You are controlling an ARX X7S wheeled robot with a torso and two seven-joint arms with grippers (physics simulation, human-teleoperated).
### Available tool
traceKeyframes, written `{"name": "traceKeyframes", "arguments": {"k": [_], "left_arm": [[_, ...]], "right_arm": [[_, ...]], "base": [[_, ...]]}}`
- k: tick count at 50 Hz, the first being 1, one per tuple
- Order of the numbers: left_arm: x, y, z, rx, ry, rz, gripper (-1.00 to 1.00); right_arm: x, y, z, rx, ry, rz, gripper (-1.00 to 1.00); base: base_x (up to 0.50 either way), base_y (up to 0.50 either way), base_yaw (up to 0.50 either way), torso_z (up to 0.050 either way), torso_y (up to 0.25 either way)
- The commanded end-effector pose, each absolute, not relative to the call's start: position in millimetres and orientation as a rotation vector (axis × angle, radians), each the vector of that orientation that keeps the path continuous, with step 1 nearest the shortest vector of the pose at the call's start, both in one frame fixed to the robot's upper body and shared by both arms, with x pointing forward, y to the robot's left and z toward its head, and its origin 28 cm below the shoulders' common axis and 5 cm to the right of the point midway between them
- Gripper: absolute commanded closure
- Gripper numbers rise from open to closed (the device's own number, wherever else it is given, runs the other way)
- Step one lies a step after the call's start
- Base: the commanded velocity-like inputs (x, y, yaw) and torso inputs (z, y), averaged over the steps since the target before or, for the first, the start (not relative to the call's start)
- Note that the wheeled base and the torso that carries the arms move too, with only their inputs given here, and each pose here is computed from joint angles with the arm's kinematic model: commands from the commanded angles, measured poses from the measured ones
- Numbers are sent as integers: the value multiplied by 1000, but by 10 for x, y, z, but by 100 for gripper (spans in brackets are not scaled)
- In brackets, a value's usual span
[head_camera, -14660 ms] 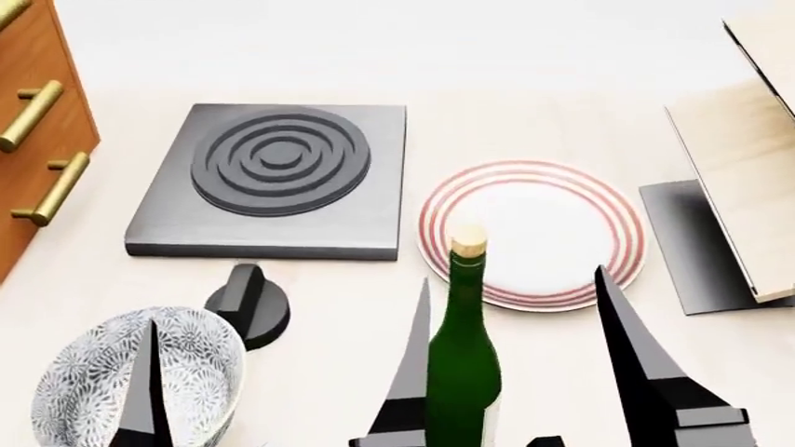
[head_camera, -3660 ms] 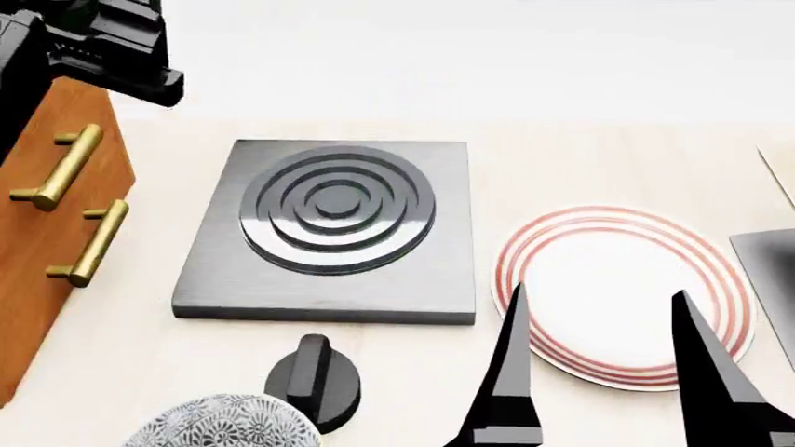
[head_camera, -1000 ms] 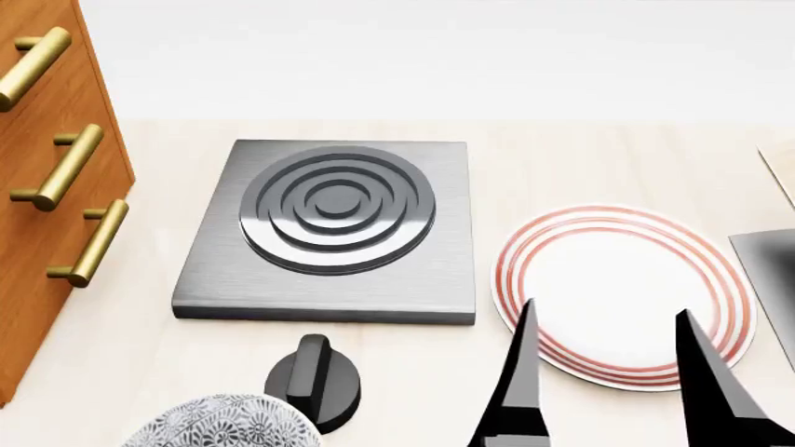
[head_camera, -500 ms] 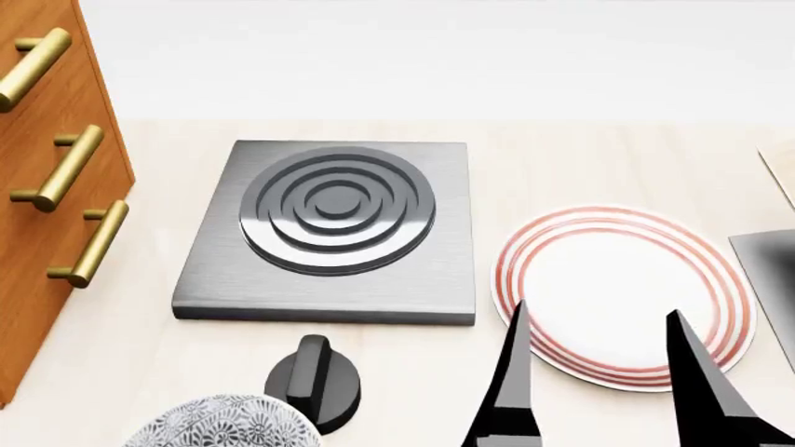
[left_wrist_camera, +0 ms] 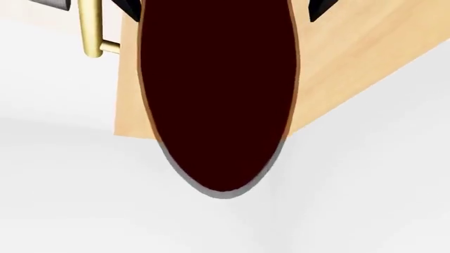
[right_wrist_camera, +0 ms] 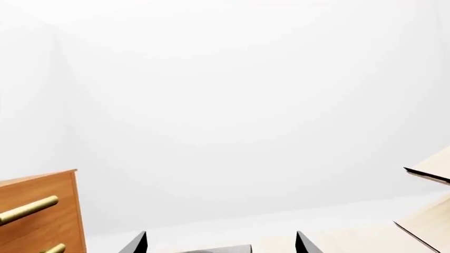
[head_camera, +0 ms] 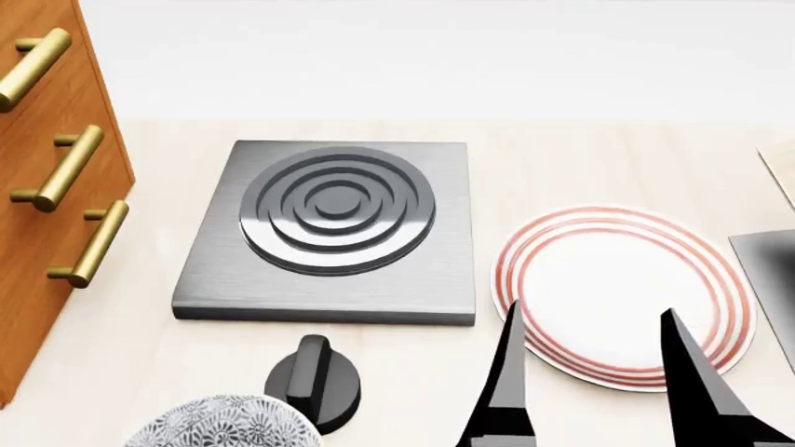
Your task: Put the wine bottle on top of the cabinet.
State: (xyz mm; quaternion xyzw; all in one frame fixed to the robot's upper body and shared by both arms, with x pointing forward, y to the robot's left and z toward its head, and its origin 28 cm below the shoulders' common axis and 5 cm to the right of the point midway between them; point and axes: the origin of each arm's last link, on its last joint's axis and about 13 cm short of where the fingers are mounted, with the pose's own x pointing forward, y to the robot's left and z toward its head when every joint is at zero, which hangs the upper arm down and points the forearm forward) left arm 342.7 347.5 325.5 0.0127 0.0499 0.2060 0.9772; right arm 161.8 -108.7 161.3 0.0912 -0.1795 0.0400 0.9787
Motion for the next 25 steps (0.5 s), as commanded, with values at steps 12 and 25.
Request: {"name": "traceKeyframes", "arguments": {"k": [12, 25], "left_arm": [[3416, 3486, 3192, 24, 118, 415, -100], [3480, 3452, 3017, 20, 51, 380, -100]], "right_arm": [[1623, -1079, 1606, 182, -361, 85, -100], [1599, -1075, 1616, 180, -363, 88, -100]], "base": [[0, 0, 0, 0, 0], [0, 0, 0, 0, 0]]}}
